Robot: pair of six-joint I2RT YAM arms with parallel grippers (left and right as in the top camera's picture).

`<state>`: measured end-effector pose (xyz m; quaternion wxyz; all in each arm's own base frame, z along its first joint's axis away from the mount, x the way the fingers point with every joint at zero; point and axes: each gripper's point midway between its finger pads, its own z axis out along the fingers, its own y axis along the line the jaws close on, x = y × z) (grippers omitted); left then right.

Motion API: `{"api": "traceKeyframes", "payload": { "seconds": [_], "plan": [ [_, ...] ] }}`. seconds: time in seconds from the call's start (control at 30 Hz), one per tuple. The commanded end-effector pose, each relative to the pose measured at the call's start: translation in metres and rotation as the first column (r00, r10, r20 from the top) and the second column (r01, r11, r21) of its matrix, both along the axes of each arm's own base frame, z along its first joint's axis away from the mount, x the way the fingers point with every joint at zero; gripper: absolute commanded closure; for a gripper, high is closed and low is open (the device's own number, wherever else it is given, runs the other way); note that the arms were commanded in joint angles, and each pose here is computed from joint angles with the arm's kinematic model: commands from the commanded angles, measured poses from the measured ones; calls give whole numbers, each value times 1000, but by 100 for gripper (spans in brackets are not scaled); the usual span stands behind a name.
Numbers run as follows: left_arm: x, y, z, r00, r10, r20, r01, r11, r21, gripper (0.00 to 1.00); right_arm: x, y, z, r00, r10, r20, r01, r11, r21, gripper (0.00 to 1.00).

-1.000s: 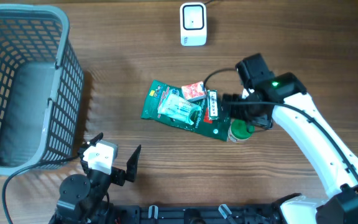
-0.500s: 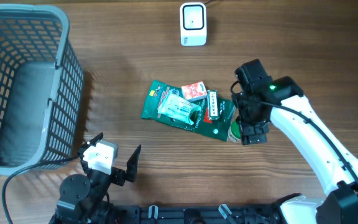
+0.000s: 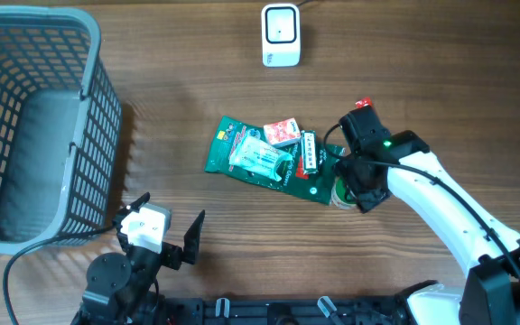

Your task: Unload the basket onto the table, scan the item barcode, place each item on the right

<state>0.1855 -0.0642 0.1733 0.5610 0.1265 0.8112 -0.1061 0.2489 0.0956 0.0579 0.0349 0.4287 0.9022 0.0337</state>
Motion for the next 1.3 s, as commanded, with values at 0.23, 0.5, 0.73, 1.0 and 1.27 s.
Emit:
{"api": "traceKeyframes", "payload": {
  "seconds": [0.23, 0.5, 0.73, 1.0, 1.27],
  "plan": [
    [0, -2, -2, 1000, -18, 4, 18, 1000, 13, 0, 12, 5, 22, 577, 817, 15, -812, 575, -99, 4],
    [0, -2, -2, 1000, -18, 4, 18, 1000, 13, 0, 20, 36, 38, 730, 668, 147, -679, 733, 43, 0],
    [0, -2, -2, 1000, -17, 4, 17, 1000, 13, 0, 7, 13, 32, 854, 520, 31, -520, 854, 8, 0],
    [0, -2, -2, 1000, -17, 3, 17, 1000, 13, 0, -8, 8, -23, 848, 491, -198, -492, 869, 46, 0],
    [0, -2, -2, 1000, -17, 4, 17, 1000, 13, 0, 2, 10, -61, 840, 490, -235, -494, 868, 45, 21]
  ]
}}
